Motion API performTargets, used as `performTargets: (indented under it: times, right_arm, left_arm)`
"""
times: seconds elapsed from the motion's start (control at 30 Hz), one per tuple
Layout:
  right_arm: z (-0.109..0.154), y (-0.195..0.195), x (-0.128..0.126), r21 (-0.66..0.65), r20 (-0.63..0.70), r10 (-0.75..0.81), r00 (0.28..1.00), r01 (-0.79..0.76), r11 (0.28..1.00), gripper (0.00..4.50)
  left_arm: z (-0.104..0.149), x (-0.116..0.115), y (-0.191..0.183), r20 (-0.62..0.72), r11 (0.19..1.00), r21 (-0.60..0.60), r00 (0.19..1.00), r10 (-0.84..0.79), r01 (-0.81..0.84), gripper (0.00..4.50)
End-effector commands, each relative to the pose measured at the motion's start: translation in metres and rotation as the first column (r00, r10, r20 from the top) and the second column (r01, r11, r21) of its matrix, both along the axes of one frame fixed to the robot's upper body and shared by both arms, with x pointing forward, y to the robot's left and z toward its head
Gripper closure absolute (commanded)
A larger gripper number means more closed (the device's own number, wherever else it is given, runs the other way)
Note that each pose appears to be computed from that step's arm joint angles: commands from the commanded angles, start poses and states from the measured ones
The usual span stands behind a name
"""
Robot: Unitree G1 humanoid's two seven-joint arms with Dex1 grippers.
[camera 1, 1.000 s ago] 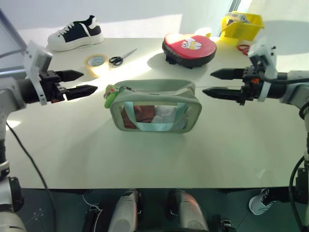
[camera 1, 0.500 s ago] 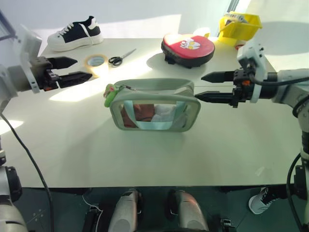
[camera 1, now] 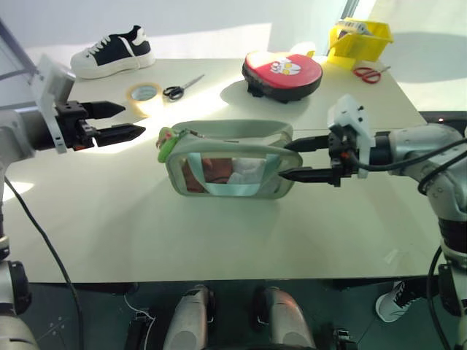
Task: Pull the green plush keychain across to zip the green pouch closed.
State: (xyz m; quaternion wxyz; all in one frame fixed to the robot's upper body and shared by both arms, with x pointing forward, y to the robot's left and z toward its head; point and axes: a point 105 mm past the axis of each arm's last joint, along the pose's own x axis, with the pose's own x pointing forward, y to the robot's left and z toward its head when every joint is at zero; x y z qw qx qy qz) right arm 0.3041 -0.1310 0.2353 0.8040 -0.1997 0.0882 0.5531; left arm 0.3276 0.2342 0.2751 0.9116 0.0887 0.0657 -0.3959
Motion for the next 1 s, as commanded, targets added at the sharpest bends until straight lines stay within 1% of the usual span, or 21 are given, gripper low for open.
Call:
performTargets:
  times: [0.03,0.1,0.13,0.3,0.43,0.53,0.63,0.67,0.7,0.73,0.77,0.87,0.9,1.0]
  right_arm:
    - [0.003,0.001,0.004,-0.006,0.05,-0.003,0.999,0.003,1.0,2.98]
    - [0.004,0.003,0.004,-0.011,0.06,0.005,0.998,-0.004,1.0,4.02]
    - [0.004,0.003,0.004,-0.014,0.065,0.008,0.998,-0.007,1.0,4.47]
    - [0.006,0.004,0.007,-0.026,0.096,-0.004,0.995,0.006,1.0,4.47]
    - [0.007,0.007,0.006,-0.023,0.097,0.007,0.995,-0.005,1.0,4.47]
    - [0.006,0.009,0.005,-0.023,0.094,0.01,0.995,-0.008,1.0,4.47]
    - [0.007,0.011,0.005,-0.015,0.094,0.013,0.996,-0.012,1.0,4.5]
    - [0.007,0.012,0.005,-0.015,0.094,0.014,0.996,-0.012,1.0,4.5]
    - [0.006,0.012,0.005,-0.015,0.094,0.014,0.995,-0.012,1.0,4.5]
    - [0.006,0.012,0.005,-0.016,0.094,0.013,0.995,-0.012,1.0,4.5]
    - [0.006,0.012,0.006,-0.016,0.096,0.012,0.995,-0.01,1.0,4.5]
    - [0.007,0.013,0.007,-0.01,0.1,0.007,0.995,-0.006,1.0,4.5]
    - [0.007,0.013,0.007,-0.01,0.102,0.006,0.995,-0.005,1.0,4.5]
    - [0.007,0.012,0.009,-0.01,0.108,-0.002,0.994,0.003,1.0,4.5]
  left_arm:
    - [0.011,-0.003,-0.004,0.047,1.0,-0.002,0.999,-0.007,0.008,0.0]
    - [0.008,-0.002,-0.005,0.033,1.0,-0.005,0.999,-0.011,0.011,0.0]
    - [0.005,-0.002,-0.005,0.024,1.0,-0.008,1.0,-0.011,0.012,0.0]
    - [-0.011,0.001,-0.01,-0.032,0.997,-0.071,0.999,-0.013,0.01,0.0]
    - [-0.03,0.005,-0.017,-0.066,0.997,-0.079,0.998,-0.006,0.001,0.0]
    - [-0.039,0.017,-0.019,-0.063,0.994,-0.095,0.997,0.046,-0.052,0.0]
    - [-0.042,0.026,-0.019,-0.054,0.99,-0.115,0.996,0.078,-0.084,0.86]
    - [-0.041,0.027,-0.02,-0.051,0.989,-0.123,0.995,0.081,-0.086,1.3]
    - [-0.038,0.027,-0.022,-0.05,0.987,-0.142,0.996,0.07,-0.077,1.95]
    - [-0.035,0.027,-0.025,-0.05,0.985,-0.158,0.997,0.056,-0.064,2.29]
    - [-0.032,0.025,-0.029,-0.051,0.984,-0.172,0.998,0.032,-0.041,2.76]
    - [-0.033,0.019,-0.039,-0.062,0.984,-0.177,0.998,-0.023,0.012,4.39]
    - [-0.033,0.018,-0.04,-0.065,0.984,-0.178,0.997,-0.03,0.018,4.47]
    - [-0.032,0.018,-0.041,-0.051,0.985,-0.171,0.998,-0.029,0.02,4.47]
